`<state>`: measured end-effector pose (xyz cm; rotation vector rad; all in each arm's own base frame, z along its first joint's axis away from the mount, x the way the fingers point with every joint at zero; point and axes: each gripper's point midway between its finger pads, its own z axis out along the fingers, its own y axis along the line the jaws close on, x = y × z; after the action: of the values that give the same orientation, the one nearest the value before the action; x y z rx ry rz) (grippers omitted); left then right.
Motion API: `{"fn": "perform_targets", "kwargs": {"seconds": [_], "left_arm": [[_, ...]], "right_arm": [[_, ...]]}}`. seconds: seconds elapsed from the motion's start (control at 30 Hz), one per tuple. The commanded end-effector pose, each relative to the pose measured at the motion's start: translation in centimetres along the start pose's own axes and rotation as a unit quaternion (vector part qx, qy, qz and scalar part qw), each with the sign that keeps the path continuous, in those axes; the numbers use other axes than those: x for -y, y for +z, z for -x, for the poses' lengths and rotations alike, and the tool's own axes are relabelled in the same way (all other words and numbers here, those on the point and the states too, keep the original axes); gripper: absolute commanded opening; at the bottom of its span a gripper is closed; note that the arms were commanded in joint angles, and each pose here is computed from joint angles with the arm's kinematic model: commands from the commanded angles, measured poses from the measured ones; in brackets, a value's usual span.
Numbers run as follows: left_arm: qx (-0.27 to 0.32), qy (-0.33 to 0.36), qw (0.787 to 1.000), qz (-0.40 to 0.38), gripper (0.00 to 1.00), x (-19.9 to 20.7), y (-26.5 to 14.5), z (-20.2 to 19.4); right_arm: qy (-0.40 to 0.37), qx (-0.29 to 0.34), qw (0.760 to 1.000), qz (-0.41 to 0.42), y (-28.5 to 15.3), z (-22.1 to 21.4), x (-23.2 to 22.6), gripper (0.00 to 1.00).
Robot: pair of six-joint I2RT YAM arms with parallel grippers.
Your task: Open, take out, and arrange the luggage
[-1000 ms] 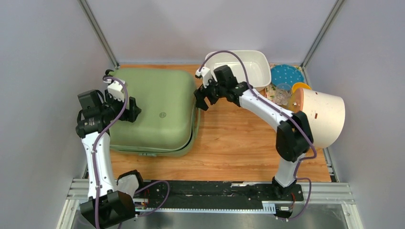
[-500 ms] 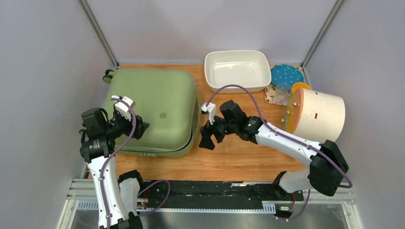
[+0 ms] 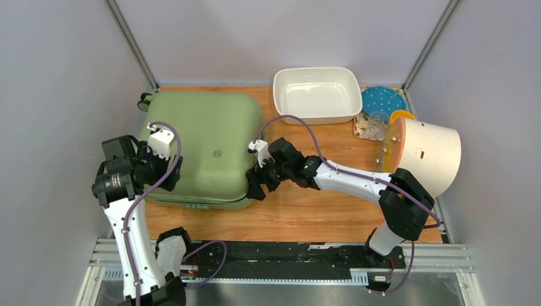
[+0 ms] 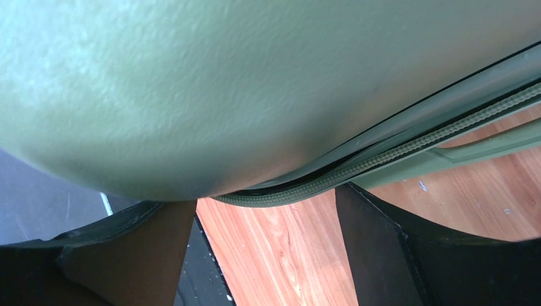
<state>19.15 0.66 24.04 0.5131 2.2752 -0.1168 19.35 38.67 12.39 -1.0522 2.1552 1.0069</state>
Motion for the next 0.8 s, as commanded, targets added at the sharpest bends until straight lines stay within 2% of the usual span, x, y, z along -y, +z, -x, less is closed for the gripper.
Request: {"fn": "perform_targets", "kwargs": {"seconds": [0.0, 0.13, 0.37, 0.5, 0.6, 0.77], "left_arm": [[-0.150, 0.007, 0.987, 0.048, 0.81, 0.7, -4.0, -6.7], [-0.178, 0.010, 0.983, 0.049, 0.80, 0.8, -3.5, -8.6], [-0.130, -0.043, 0.990, -0.031, 0.80, 4.0, -1.0, -8.2], [-0.104, -0.045, 0.993, -0.027, 0.80, 3.4, 0.2, -7.5], [-0.095, -0.070, 0.992, -0.039, 0.79, 3.7, 1.2, -7.4], [-0.079, -0.107, 0.991, -0.035, 0.79, 3.2, 3.8, -7.8]], "right_arm": [[0.004, 0.060, 0.998, -0.013, 0.9, 4.7, -0.1, 0.84], [-0.001, 0.063, 0.997, -0.050, 1.7, 5.8, 1.6, 0.84], [0.003, 0.089, 0.989, -0.120, 1.8, 9.6, 7.4, 0.84], [-0.009, 0.106, 0.983, -0.152, 0.8, 11.6, 10.7, 0.84], [-0.011, 0.114, 0.979, -0.170, 0.4, 12.8, 12.8, 0.84], [-0.014, 0.123, 0.981, -0.151, -0.8, 14.0, 12.7, 0.84]]}}
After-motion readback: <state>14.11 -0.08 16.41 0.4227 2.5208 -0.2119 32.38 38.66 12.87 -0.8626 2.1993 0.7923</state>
